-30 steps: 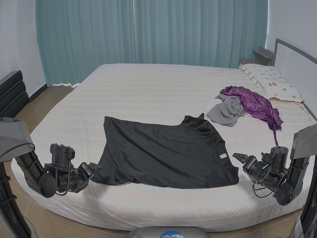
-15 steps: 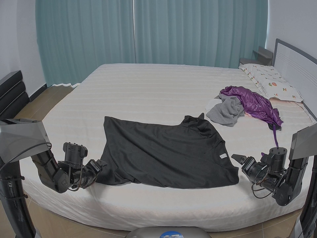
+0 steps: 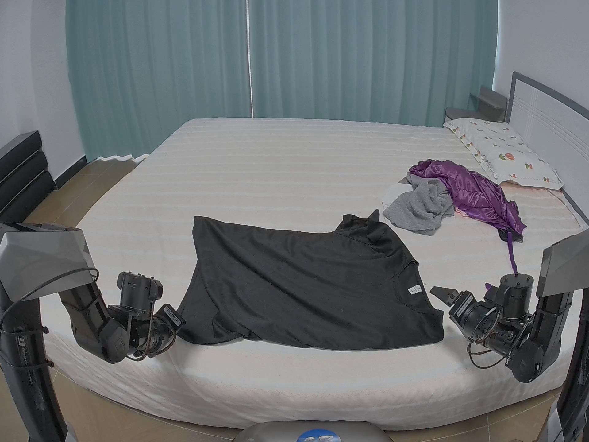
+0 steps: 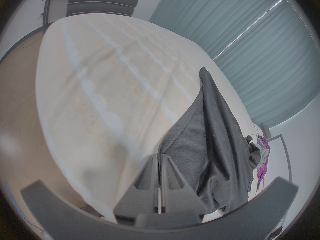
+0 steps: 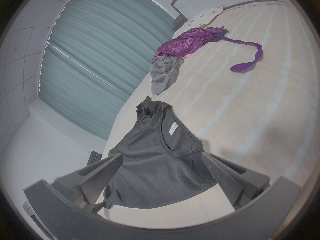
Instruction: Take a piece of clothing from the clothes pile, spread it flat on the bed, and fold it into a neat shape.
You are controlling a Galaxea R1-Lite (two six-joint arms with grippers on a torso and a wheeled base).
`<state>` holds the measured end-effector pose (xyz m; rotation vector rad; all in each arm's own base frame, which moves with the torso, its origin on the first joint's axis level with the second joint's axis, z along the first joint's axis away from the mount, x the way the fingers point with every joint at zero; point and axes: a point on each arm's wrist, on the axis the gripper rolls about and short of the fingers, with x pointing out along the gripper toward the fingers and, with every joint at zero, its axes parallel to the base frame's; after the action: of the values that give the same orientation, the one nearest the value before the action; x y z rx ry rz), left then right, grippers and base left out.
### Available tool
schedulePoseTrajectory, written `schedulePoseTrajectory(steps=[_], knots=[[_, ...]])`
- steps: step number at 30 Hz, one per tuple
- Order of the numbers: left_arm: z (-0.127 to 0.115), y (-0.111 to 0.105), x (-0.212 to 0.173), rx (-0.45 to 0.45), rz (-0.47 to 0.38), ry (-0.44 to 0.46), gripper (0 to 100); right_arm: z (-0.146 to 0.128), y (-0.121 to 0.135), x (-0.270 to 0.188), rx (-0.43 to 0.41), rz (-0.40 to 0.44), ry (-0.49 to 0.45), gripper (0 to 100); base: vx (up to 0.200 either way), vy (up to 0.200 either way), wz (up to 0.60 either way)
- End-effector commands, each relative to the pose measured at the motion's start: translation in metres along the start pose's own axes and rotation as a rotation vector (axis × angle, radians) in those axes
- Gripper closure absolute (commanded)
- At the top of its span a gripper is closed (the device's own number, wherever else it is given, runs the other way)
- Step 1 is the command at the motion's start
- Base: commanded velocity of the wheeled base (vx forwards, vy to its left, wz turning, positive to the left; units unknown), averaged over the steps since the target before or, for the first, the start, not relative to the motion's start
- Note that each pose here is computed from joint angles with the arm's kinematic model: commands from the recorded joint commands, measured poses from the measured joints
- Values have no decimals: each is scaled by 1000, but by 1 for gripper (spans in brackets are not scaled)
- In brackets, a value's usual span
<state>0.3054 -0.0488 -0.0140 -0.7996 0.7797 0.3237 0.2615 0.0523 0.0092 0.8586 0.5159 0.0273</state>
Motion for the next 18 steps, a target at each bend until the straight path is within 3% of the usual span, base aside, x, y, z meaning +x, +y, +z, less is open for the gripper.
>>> schedulePoseTrajectory(steps=[1, 18], knots=[[-1, 5, -14, 1, 16, -13, 100, 1, 1, 0, -1, 11, -9, 0, 0, 0, 0], [8, 7, -39, 7, -6, -46, 100, -10, -9, 7, -29, -38, 33, 0, 0, 0, 0]])
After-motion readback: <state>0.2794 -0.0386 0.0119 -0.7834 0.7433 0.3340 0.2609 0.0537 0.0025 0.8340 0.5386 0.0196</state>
